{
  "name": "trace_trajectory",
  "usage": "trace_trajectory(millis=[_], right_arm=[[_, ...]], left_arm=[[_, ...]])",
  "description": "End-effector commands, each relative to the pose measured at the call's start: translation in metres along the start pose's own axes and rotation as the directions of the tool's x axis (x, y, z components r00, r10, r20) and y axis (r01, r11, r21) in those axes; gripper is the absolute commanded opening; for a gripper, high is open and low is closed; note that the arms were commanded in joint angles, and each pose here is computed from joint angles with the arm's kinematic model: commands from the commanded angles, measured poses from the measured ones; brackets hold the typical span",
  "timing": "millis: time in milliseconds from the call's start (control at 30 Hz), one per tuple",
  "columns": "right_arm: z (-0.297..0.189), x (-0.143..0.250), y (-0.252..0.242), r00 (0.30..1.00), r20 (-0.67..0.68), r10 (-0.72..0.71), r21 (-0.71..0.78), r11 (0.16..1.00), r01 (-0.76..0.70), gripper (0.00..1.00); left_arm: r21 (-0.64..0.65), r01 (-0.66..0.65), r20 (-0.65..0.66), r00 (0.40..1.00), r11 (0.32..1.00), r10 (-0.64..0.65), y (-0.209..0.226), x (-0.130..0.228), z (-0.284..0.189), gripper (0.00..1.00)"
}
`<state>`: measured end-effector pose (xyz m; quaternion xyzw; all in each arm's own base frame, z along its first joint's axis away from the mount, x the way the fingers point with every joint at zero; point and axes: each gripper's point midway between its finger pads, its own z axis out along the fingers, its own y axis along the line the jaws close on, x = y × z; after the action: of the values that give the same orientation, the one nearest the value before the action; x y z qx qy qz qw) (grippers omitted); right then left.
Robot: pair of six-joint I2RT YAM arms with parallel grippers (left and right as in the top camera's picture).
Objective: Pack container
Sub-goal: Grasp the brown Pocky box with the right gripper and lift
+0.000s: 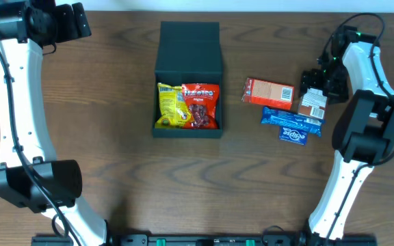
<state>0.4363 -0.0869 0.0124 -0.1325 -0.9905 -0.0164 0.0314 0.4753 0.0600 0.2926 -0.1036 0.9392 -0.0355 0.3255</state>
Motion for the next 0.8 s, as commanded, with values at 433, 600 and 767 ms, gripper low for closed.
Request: trace_trajectory(millis=[433,600,767], right_arm=[[0.013,0.006,-0.001,1.000,-0.012,0.010,0.020,1.000,-0.010,0.88],[0.013,0.004,-0.003,1.000,-0.003,0.019,0.029,0.999,-0.019,0.75],[0.013,0.003,-0.003,0.999,0.001,0.041,0.028,0.999,-0.041,0.64]], left_arm=[[-0.008,0.000,-0.009,1.000,1.000,0.000,0.003,0.001,0.005,0.95],[-0.008,0.000,-0.006,1.000,1.000,0.000,0.003,0.000,0.005,0.95],[-0.008,0.000,-0.006,1.000,1.000,0.000,0.003,0.000,0.005,0.95]])
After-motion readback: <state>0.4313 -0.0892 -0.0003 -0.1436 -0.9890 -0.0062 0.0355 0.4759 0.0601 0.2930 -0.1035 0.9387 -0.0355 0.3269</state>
